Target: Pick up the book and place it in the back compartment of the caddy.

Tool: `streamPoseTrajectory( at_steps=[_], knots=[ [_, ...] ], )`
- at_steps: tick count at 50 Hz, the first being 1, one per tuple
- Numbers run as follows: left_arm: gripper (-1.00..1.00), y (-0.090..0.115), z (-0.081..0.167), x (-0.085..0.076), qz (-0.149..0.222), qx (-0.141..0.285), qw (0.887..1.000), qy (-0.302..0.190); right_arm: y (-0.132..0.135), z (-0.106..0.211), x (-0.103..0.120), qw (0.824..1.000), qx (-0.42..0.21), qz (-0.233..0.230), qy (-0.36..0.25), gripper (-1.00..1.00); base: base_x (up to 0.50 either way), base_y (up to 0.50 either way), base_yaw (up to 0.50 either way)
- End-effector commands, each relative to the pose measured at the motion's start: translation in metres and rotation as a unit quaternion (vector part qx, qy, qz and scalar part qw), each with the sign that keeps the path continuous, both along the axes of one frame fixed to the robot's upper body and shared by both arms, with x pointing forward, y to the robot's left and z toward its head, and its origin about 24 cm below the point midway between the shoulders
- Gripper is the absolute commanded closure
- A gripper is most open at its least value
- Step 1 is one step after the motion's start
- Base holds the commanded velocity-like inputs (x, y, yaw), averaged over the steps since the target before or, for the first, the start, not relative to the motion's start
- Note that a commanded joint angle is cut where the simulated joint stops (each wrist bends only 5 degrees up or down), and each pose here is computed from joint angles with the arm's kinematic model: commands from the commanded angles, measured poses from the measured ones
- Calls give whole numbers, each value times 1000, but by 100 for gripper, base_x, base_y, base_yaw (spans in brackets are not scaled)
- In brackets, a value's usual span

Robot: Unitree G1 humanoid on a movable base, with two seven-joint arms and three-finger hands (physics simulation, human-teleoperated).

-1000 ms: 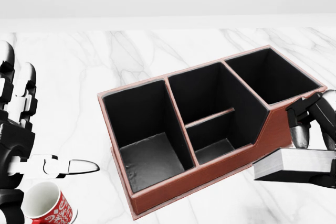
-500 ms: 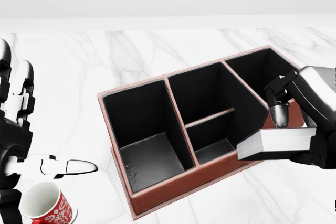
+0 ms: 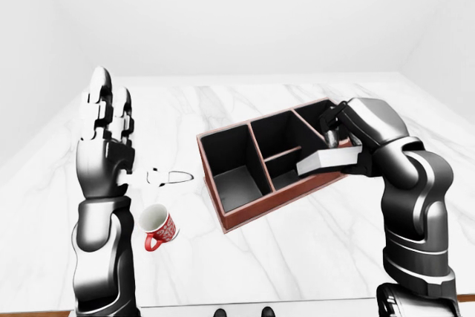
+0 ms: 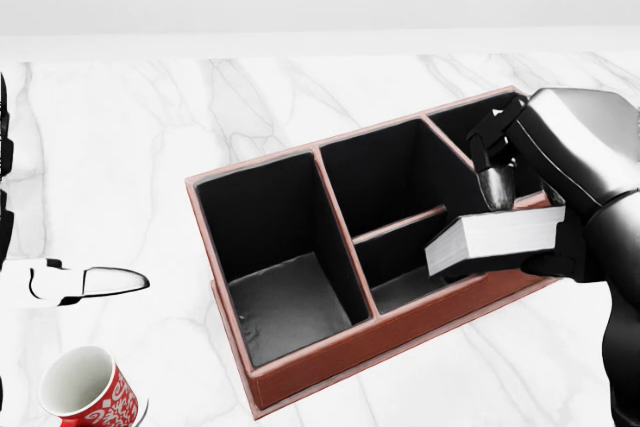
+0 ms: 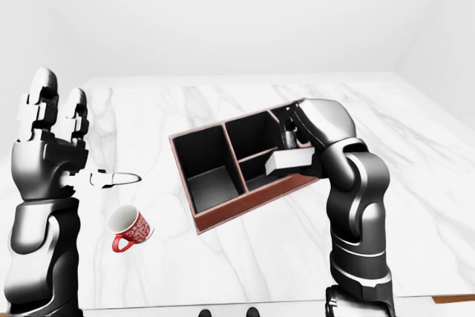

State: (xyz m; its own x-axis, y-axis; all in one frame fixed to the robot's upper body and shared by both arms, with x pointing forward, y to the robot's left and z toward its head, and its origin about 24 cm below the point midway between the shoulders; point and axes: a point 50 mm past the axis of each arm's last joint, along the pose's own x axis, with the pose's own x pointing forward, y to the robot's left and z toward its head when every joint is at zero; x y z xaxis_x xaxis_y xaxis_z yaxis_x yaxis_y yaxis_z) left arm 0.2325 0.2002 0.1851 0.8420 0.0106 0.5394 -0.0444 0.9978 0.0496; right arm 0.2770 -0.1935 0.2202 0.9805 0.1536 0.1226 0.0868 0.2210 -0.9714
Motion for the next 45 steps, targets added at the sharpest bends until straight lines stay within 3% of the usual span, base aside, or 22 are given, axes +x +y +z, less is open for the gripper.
streamPoseTrajectory(
  at_steps=[1, 8, 17, 28, 45],
  knots=[
    [-100, 6, 23, 7, 5, 2, 999, -44, 13, 17, 12, 1000, -9, 13, -22, 100, 0, 0, 0],
    [-100, 2, 18, 5, -1, 16, 999, -32, 20, 20, 17, 999, -10, 23, -23, 100, 0, 0, 0],
    [-100, 0, 23, -3, -3, 8, 999, -50, 30, 27, 18, 999, -13, 36, -37, 100, 0, 0, 0],
    [-100, 1, 19, 0, -2, 9, 999, -41, 36, 26, 24, 999, -11, 41, -28, 100, 0, 0, 0],
    [-100, 0, 17, 0, -3, 10, 999, -36, 34, 4, 49, 998, 2, 40, 45, 100, 0, 0, 0]
  ],
)
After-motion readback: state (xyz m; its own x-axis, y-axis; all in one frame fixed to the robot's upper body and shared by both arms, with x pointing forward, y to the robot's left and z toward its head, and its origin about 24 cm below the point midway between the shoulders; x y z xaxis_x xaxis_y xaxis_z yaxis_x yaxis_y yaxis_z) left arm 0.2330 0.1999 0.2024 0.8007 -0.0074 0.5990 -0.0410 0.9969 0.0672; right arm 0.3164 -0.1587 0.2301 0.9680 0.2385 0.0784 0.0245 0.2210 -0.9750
